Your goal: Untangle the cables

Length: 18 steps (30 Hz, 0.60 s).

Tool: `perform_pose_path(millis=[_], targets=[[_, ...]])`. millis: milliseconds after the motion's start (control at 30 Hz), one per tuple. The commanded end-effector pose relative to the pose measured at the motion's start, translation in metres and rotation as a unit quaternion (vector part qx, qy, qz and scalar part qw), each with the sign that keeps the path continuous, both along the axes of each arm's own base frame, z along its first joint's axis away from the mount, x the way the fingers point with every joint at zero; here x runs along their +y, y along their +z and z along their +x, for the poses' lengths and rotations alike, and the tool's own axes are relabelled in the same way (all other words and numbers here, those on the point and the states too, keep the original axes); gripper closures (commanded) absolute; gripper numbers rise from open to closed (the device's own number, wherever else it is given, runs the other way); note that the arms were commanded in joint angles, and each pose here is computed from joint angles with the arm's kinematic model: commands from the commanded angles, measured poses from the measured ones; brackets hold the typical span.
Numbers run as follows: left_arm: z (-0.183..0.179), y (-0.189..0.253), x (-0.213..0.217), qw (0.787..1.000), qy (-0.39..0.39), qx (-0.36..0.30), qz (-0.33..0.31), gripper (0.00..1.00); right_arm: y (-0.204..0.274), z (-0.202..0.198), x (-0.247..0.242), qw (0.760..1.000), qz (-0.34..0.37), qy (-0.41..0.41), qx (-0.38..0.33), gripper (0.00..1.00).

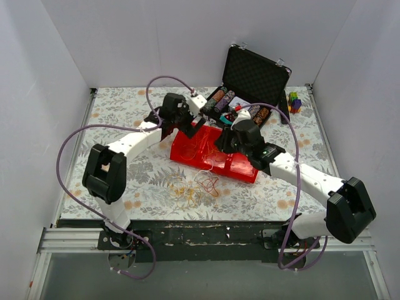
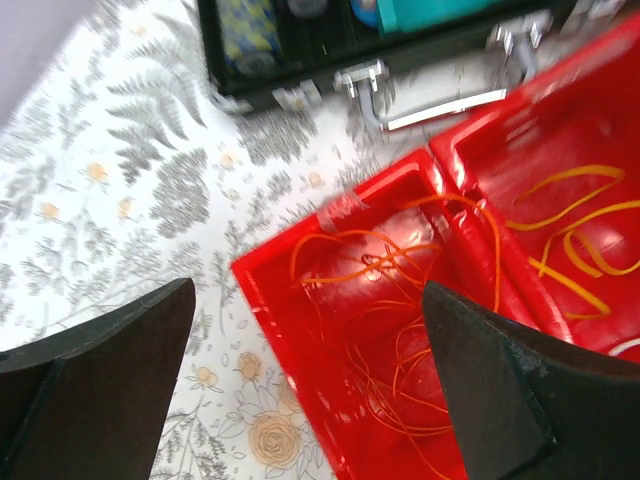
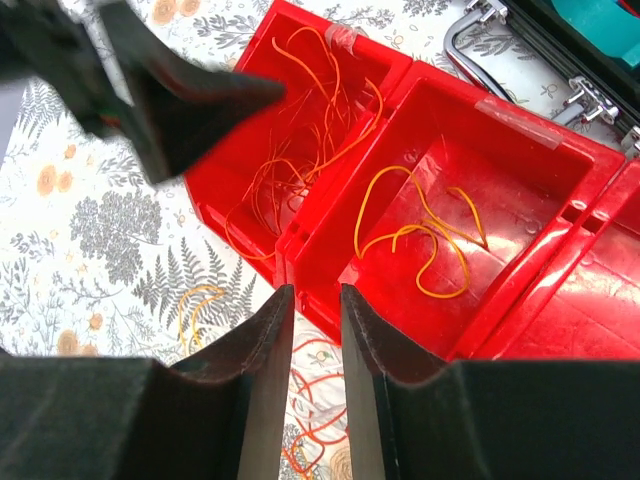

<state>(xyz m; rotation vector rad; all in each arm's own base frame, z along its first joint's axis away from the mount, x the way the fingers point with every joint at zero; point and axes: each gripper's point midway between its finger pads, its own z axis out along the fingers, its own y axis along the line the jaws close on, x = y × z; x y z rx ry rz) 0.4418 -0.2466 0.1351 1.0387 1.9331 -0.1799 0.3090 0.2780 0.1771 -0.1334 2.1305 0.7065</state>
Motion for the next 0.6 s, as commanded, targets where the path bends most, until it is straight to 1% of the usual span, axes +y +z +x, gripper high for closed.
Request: perform_pose_path(millis=[0, 67, 133, 200, 267, 300, 333, 400, 433, 500, 567], targets=[[-0.017, 0.119, -0.004, 0.994, -0.010, -0.044, -0.104, 0.02, 0.010, -0.017, -0.001, 1.000, 0.014, 0.016, -0.010, 0.66], [-0.037, 0.135, -0.003, 0.992, -0.028, -0.037, -0.116, 0.02, 0.001, -0.026, -0.005, 1.000, 0.003, 0.017, 0.002, 0.66], [-0.065, 0.128, -0.004, 0.991, -0.053, 0.006, -0.126, 0.02, -0.001, -0.030, -0.009, 1.000, 0.003, 0.014, 0.006, 0.66], [-0.103, 0.108, -0.006, 0.985, -0.082, 0.064, -0.140, 0.04, -0.001, -0.035, -0.014, 1.000, 0.008, 0.008, 0.005, 0.66], [-0.136, 0.079, -0.004, 0.980, -0.087, 0.110, -0.141, 0.08, 0.002, -0.037, -0.019, 1.000, 0.013, 0.002, 0.000, 0.67], [-0.153, 0.055, -0.002, 0.976, -0.086, 0.145, -0.137, 0.11, 0.004, -0.038, -0.021, 1.000, 0.013, -0.001, -0.003, 0.67], [-0.166, 0.042, -0.002, 0.973, -0.086, 0.166, -0.136, 0.17, 0.006, -0.039, -0.022, 1.000, 0.015, -0.003, -0.006, 0.67], [-0.177, 0.025, -0.002, 0.968, -0.080, 0.195, -0.139, 0.29, 0.012, -0.039, -0.026, 1.000, 0.017, -0.007, -0.012, 0.68], [-0.179, 0.018, -0.002, 0.965, -0.076, 0.207, -0.140, 0.33, 0.013, -0.039, -0.027, 1.000, 0.018, -0.010, -0.014, 0.69], [-0.180, 0.009, -0.005, 0.961, -0.071, 0.226, -0.144, 0.37, 0.017, -0.040, -0.030, 1.000, 0.019, -0.013, -0.019, 0.70], [-0.183, -0.002, -0.008, 0.955, -0.072, 0.249, -0.144, 0.37, 0.018, -0.042, -0.032, 1.000, 0.018, -0.016, -0.021, 0.70]])
